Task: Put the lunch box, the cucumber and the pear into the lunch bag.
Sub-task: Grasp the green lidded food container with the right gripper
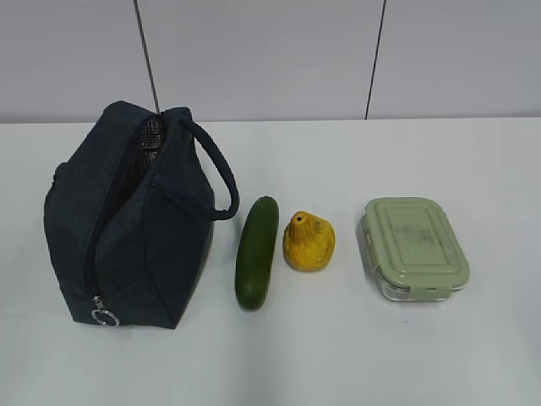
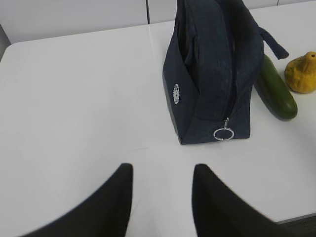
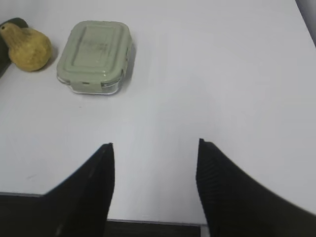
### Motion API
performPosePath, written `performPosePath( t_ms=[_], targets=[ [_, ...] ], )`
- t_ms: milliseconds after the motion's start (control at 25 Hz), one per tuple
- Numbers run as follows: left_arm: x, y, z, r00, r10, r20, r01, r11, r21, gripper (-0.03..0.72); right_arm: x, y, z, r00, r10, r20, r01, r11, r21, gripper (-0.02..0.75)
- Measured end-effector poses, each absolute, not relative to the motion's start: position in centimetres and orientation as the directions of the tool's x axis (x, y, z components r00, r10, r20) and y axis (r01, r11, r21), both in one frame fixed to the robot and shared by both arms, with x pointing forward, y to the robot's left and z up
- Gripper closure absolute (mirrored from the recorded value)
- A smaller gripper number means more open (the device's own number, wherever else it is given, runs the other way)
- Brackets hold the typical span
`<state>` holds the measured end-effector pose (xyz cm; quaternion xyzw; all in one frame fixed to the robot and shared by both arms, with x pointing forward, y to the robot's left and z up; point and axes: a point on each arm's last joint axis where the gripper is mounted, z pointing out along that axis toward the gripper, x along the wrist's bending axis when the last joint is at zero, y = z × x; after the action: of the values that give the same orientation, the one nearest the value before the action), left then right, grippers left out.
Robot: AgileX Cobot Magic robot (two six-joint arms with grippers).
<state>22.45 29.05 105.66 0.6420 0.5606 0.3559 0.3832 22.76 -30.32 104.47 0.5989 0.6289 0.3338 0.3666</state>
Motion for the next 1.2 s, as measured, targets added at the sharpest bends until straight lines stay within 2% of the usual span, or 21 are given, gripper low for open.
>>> performPosePath(
  t_ms=[160,320,480,760,1200],
  targets=[
    [22.4,29.0,105.7,0.118,0.993,0.027,0.447,-0.078,0.891,0.447,23.1,-30.5,104.6,0.028,0.999,-0.033,0.526,0.013,0.85,0.314],
    [22.4,29.0,105.7,0.118,0.993,0.027,0.447,-0.078,0.891,0.447,24.6,-30.5,104.9,0.039,0.999,-0.024,0.606,-0.005,0.796,0.314],
    [22.4,29.0,105.7,0.118,0.993,0.027,0.447,-0.078,0.891,0.447,26.5,-30.4,106.8,0.034,0.999,-0.021,0.603,-0.004,0.797,0.29],
    [22.4,29.0,105.7,0.118,0.993,0.027,0.447,-0.078,0.891,0.447,31.5,-30.2,110.4,0.024,0.999,-0.023,0.603,0.004,0.798,0.219],
    [22.4,29.0,105.7,0.118,0.993,0.027,0.447,-0.078,0.891,0.447,40.6,-30.2,113.1,0.027,0.997,-0.074,0.72,0.032,0.693,0.215]
  ],
)
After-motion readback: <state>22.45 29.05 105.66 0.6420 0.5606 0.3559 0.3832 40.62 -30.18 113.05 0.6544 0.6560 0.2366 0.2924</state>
